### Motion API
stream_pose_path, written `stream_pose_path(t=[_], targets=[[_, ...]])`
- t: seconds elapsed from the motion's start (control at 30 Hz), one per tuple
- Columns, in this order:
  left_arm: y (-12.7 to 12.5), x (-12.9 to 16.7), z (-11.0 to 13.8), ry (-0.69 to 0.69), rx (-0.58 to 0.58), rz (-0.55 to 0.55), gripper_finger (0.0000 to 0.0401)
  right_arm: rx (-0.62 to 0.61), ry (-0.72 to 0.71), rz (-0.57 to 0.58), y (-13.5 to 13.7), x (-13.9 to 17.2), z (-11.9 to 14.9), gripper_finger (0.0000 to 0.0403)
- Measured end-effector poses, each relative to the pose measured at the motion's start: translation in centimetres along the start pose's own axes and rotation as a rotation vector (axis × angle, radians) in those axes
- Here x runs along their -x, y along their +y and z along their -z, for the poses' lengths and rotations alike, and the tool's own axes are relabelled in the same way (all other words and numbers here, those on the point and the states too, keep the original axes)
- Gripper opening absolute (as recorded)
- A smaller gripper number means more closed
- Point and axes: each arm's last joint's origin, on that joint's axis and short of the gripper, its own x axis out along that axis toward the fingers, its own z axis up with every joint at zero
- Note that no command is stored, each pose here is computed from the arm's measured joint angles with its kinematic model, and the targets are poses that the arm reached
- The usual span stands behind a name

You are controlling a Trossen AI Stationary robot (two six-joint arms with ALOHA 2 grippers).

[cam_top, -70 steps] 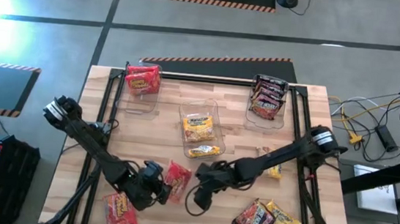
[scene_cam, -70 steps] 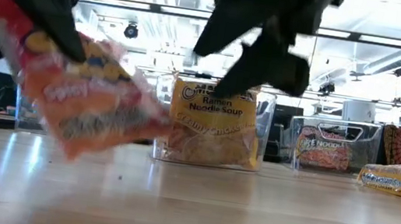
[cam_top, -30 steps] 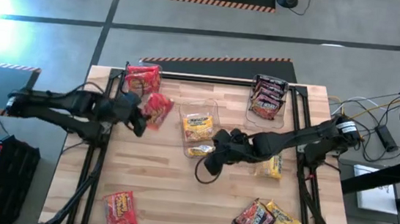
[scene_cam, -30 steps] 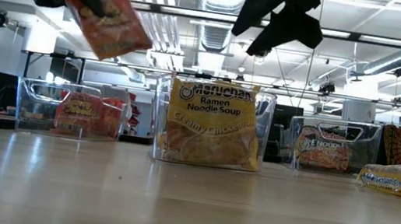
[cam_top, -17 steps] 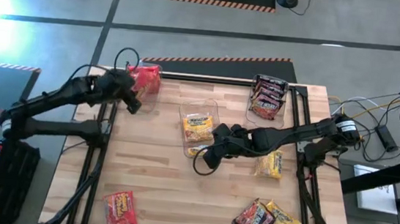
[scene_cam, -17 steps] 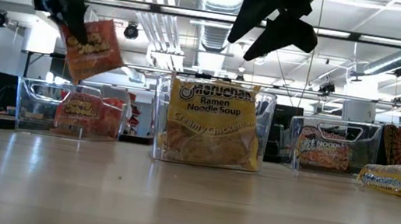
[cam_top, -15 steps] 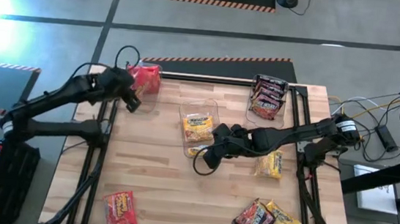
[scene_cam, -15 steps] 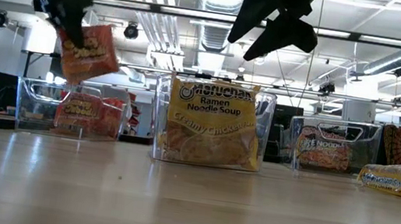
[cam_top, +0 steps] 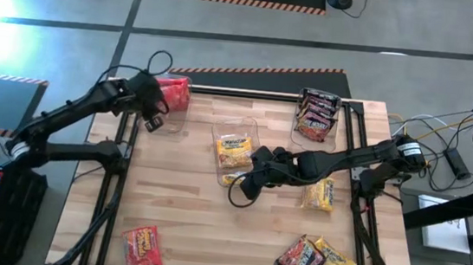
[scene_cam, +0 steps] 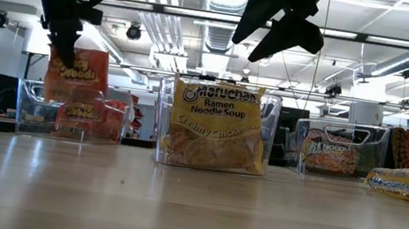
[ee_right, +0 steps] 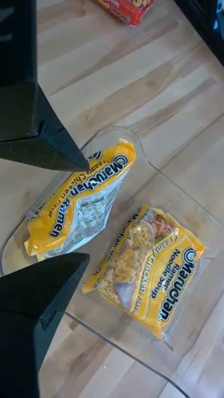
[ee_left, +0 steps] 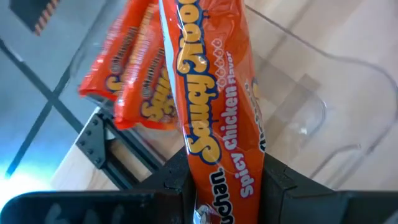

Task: Sort Maruchan noodles
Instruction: Put the top orange noodle pack into the top left transparent bin

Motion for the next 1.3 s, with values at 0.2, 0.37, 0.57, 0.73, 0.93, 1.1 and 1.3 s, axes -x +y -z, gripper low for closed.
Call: stream_pose_path(t=[0.2, 0.37, 0.57, 0.73, 0.93, 1.1, 1.3], targets=[[-0.3, -0.7, -0.1, 0.043, -0.126, 0.060, 0.0086, 0.000, 0.000, 0.000, 0.0, 0.0, 0.0, 0.0215], [-0.4, -1.7, -0.7, 0.056, -0.219, 0.066, 0.0086, 0.000, 0.000, 0.000, 0.0, 0.0, 0.0, 0.0215], [-0.9, -3.9, -1.5, 0.101, -0.263, 0.077, 0.0086, 0.000, 0.000, 0.000, 0.0, 0.0, 0.0, 0.0215], [-1.1, -5.2, -1.8, 0.081, -0.261, 0.046, 0.0086, 0.000, 0.000, -0.001, 0.0, 0.0, 0.0, 0.0215], [-0.8, -6.5, -1.2, 0.053, -0.273, 0.001, 0.0107, 0.000, -0.001, -0.001, 0.0, 0.0, 0.0, 0.0215], [-1.2, -7.9, -0.4, 0.069, -0.312, 0.004, 0.0137, -0.001, 0.000, -0.001, 0.0, 0.0, 0.0, 0.0215], [-1.0, -8.2, -0.3, 0.070, -0.330, -0.023, 0.0158, -0.001, 0.000, -0.001, 0.0, 0.0, 0.0, 0.0215]])
